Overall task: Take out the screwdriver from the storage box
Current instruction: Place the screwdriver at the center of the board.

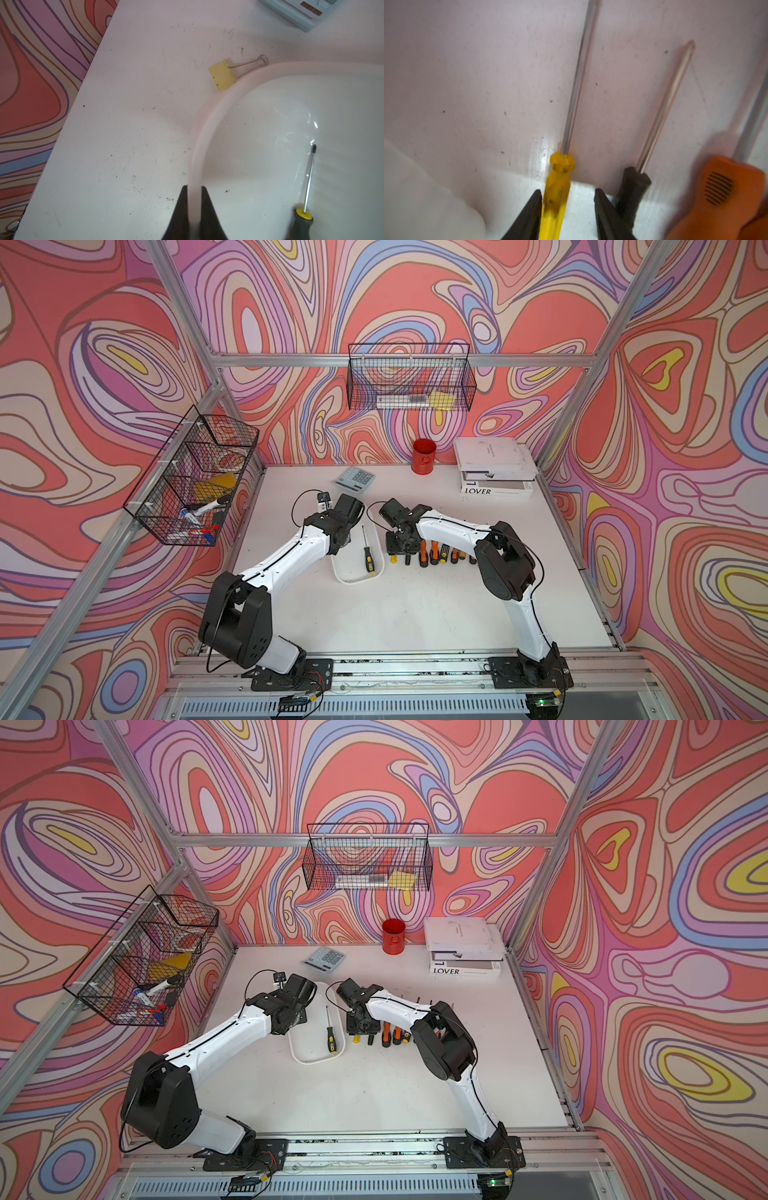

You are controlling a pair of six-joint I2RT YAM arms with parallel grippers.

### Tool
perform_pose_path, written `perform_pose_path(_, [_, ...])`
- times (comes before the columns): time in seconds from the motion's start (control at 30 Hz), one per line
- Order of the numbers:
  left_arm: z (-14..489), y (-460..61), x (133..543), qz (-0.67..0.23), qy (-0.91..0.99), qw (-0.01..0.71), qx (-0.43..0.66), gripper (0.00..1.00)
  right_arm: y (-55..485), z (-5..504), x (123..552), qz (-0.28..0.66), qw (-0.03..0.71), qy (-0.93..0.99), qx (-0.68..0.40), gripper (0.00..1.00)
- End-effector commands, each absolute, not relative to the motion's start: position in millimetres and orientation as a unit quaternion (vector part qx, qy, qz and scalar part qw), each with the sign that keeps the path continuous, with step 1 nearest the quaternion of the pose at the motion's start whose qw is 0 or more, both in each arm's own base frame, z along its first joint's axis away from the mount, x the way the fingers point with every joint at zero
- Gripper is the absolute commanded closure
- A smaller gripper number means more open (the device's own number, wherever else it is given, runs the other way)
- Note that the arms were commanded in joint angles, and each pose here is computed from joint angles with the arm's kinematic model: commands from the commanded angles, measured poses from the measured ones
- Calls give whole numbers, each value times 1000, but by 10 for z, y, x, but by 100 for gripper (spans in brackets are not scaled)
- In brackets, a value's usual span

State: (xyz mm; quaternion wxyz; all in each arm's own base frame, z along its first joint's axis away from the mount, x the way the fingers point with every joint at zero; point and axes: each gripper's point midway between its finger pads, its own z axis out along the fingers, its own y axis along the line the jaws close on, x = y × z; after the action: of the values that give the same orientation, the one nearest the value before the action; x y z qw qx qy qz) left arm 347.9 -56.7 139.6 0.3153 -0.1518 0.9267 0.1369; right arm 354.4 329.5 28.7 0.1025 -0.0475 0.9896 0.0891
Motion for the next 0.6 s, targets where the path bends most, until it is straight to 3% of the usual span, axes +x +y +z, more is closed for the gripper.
perform_pose_path(0.0, [1418,-517,3446,142,925,316,-155,100,3291,257,3548,82,100,990,-48,54])
perform_pose_path(0.43, [1406,-523,3447,141,926,315,-155,100,3303,328,3564,85,107,989,-49,53])
perform_pose_path(0.57, [1404,-530,3452,139,926,315,-155,100,3312,542,3617,99,136,985,-49,47])
